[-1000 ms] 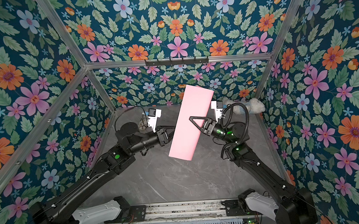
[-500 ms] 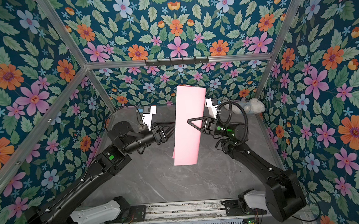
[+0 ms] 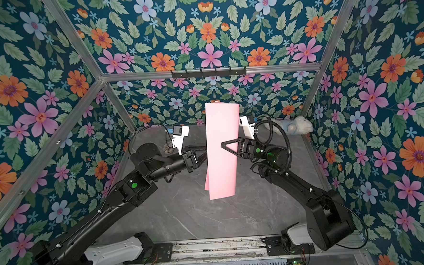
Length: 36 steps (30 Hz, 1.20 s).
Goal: Fold the rectangular paper in half along the long edge
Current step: Fold the paper.
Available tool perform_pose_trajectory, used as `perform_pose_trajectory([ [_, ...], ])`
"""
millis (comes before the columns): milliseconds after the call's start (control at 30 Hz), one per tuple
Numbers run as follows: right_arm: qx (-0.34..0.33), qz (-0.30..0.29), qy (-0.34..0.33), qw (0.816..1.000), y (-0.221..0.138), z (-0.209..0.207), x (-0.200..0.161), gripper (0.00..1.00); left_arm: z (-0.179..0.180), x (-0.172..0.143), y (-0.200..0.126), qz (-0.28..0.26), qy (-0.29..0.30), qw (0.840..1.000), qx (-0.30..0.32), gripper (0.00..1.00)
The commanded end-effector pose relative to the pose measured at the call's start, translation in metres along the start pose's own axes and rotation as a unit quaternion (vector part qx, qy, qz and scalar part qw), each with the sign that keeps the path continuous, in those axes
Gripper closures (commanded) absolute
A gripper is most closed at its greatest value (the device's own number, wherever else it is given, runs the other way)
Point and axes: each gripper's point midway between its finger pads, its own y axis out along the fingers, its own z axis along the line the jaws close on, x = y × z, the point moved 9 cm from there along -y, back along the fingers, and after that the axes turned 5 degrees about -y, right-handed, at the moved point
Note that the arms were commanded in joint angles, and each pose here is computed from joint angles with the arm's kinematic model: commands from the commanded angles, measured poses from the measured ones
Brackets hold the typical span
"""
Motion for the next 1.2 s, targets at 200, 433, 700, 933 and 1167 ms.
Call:
perform_pose_trajectory([
  [200, 0.011, -0.004, -0.016, 1.000, 0.0003, 0.0050, 0.0012, 0.71, -0.0027, 0.0011, -0.0009, -0.007, 0.008, 1.000, -0.011, 1.00],
  [433, -0.020, -0.032, -0.035, 0.999, -0.0016, 0.0065, 0.0038, 0.67, -0.0011, -0.0005, -0.0061, -0.020, 0.010, 1.000, -0.005, 1.00],
  [700, -0.058, -0.048, -0.042, 0.996, -0.0028, 0.0067, 0.0054, 0.58, -0.0013, -0.0011, -0.0074, -0.024, 0.009, 1.000, -0.008, 1.00],
  [933, -0.068, -0.038, -0.040, 0.996, -0.0033, 0.0052, 0.0033, 0.67, -0.0020, -0.0010, -0.0079, -0.024, 0.011, 1.000, -0.008, 1.00],
  [1167, -0.077, -0.035, -0.044, 0.995, -0.0040, 0.0055, 0.0015, 0.69, -0.0017, -0.0012, -0.0078, -0.023, 0.011, 1.000, -0.007, 1.00],
])
